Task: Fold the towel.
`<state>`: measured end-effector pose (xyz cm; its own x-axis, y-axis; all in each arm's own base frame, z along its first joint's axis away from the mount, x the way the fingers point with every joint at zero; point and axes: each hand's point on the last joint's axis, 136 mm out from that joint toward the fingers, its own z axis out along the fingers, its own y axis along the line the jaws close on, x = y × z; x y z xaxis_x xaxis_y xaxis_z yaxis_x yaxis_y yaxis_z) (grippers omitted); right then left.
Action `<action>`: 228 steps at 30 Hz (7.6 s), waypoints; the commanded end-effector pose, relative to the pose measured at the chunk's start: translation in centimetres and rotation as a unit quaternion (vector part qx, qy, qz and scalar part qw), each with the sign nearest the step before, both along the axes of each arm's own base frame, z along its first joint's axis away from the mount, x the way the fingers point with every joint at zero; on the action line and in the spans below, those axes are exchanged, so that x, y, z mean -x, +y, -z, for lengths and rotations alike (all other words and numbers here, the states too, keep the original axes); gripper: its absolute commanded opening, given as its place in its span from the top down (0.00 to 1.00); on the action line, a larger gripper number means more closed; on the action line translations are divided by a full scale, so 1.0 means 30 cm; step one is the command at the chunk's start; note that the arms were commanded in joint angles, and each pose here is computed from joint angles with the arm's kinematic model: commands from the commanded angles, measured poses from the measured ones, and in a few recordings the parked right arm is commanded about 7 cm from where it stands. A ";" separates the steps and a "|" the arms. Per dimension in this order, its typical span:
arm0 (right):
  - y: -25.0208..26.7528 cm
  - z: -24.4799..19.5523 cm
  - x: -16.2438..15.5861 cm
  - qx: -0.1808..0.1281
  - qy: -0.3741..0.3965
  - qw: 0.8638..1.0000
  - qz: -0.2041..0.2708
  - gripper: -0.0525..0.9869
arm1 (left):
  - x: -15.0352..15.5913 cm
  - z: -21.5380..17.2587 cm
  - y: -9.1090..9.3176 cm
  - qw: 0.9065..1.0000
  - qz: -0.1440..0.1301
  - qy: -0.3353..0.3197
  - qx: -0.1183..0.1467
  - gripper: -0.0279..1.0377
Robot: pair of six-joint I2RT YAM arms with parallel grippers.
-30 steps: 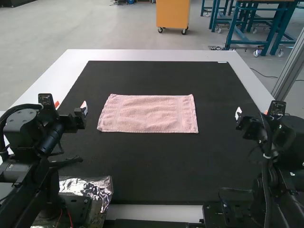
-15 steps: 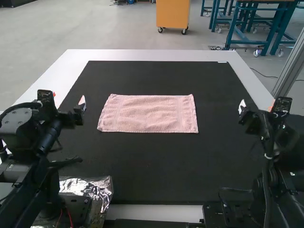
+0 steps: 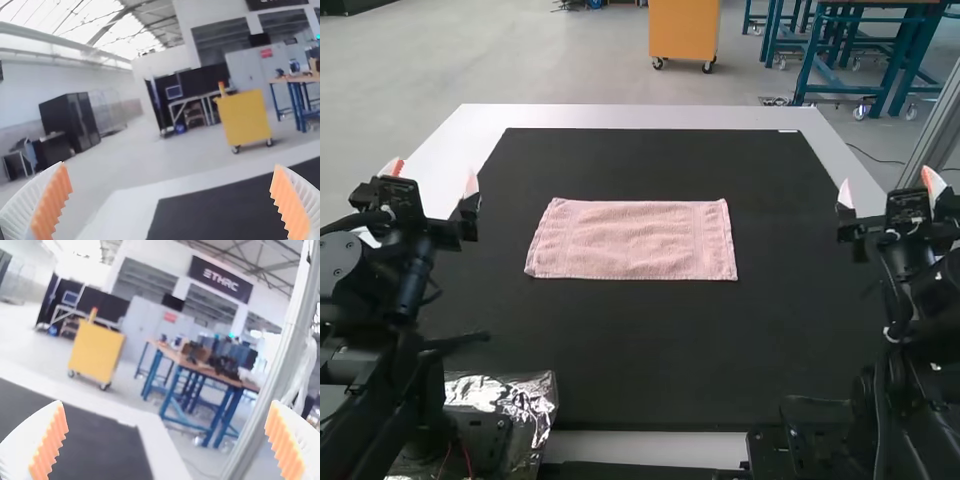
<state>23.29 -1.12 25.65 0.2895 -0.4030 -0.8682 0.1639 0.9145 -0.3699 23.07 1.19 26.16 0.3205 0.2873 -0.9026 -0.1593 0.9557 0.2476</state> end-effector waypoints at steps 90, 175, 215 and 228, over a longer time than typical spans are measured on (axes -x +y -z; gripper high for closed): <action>0.495 0.900 -0.981 -0.127 0.525 0.836 -0.098 0.08 | -0.980 0.873 -0.041 0.846 0.020 0.526 0.085 0.10; 0.428 0.799 -0.390 -0.206 0.592 0.764 -0.152 0.97 | -0.434 0.748 -0.105 0.834 0.086 0.528 0.135 0.95; 0.466 0.840 -0.468 -0.188 0.581 0.778 -0.148 0.09 | -0.440 0.624 -0.080 0.874 0.074 0.456 0.152 0.06; 0.501 0.906 -0.483 -0.183 0.593 0.768 -0.160 0.51 | -0.434 0.632 -0.082 0.873 0.075 0.458 0.152 0.06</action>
